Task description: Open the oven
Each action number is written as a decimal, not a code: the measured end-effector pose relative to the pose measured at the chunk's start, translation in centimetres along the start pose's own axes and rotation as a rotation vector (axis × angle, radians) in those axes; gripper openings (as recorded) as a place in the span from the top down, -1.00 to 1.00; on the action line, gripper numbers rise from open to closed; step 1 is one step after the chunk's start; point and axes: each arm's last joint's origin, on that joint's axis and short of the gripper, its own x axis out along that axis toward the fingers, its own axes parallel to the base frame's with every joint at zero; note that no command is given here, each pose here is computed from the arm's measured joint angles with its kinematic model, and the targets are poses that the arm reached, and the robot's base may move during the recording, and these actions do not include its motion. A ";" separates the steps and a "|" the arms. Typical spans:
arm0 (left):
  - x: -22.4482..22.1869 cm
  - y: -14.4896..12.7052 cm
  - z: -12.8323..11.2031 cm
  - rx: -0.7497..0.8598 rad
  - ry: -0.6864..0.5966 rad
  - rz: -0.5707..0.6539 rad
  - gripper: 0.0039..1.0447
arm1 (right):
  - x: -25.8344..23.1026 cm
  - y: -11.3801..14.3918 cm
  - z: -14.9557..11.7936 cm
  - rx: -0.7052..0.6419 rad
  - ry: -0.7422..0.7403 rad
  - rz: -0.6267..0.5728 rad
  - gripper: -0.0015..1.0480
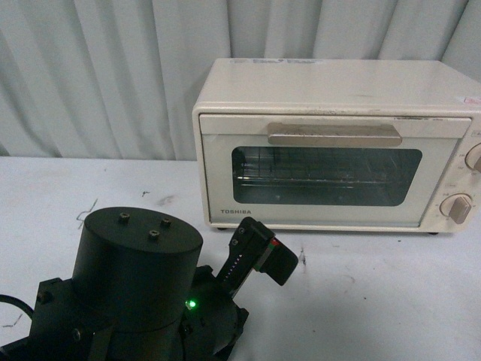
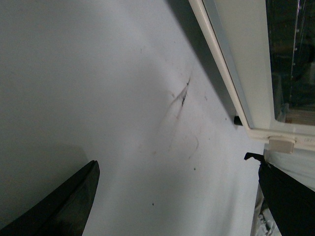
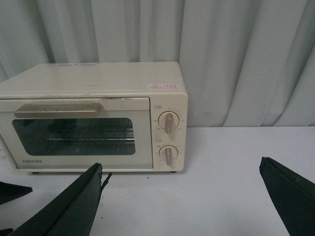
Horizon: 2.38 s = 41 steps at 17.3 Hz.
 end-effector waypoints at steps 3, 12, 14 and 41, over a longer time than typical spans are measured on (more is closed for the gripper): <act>0.0 0.3 0.2 -0.045 -0.003 -0.012 -0.88 | 0.0 0.0 0.0 0.000 0.000 0.000 -0.87; 0.2 0.6 0.1 -0.081 0.018 -0.025 -0.88 | 0.0 0.0 0.0 0.000 0.000 0.000 -0.87; 0.1 0.5 0.1 -0.069 0.016 -0.021 -0.88 | 0.0 0.0 0.0 0.000 0.000 0.000 -0.87; 0.0 0.4 0.1 -0.037 0.015 -0.013 -0.88 | 17.6 -2.2 5.7 -0.221 0.000 -0.004 -0.87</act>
